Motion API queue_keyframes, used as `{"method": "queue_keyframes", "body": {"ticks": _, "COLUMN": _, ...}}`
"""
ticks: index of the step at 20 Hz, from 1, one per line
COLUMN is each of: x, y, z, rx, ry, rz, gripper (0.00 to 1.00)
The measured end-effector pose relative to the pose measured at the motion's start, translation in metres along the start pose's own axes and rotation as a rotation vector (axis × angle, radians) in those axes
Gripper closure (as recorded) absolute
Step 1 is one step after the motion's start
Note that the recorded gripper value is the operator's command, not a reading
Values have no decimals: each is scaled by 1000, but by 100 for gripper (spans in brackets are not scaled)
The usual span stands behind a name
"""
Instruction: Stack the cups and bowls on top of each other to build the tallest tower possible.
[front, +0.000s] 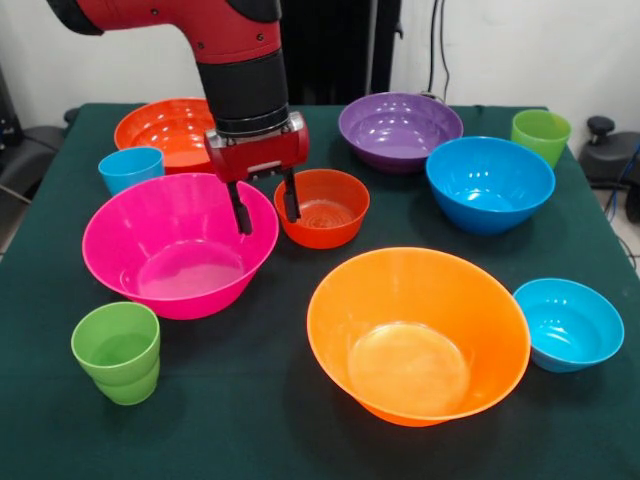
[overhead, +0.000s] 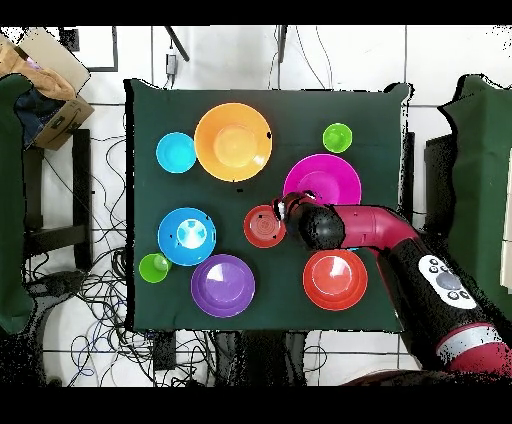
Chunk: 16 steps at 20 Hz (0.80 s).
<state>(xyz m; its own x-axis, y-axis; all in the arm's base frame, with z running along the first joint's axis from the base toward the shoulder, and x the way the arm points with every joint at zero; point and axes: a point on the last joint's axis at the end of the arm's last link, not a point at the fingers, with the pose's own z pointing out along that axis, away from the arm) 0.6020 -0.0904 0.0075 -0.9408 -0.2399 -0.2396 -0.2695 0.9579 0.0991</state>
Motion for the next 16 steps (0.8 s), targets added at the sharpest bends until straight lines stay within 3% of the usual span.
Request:
{"method": "queue_keyframes", "body": {"ticks": 8, "x": 0, "y": 2, "z": 3, "rx": -4, "ry": -7, "rz": 2, "gripper": 0}}
{"method": "queue_keyframes", "body": {"ticks": 16, "x": 9, "y": 10, "z": 20, "rx": -18, "ry": -27, "rz": -13, "gripper": 0}}
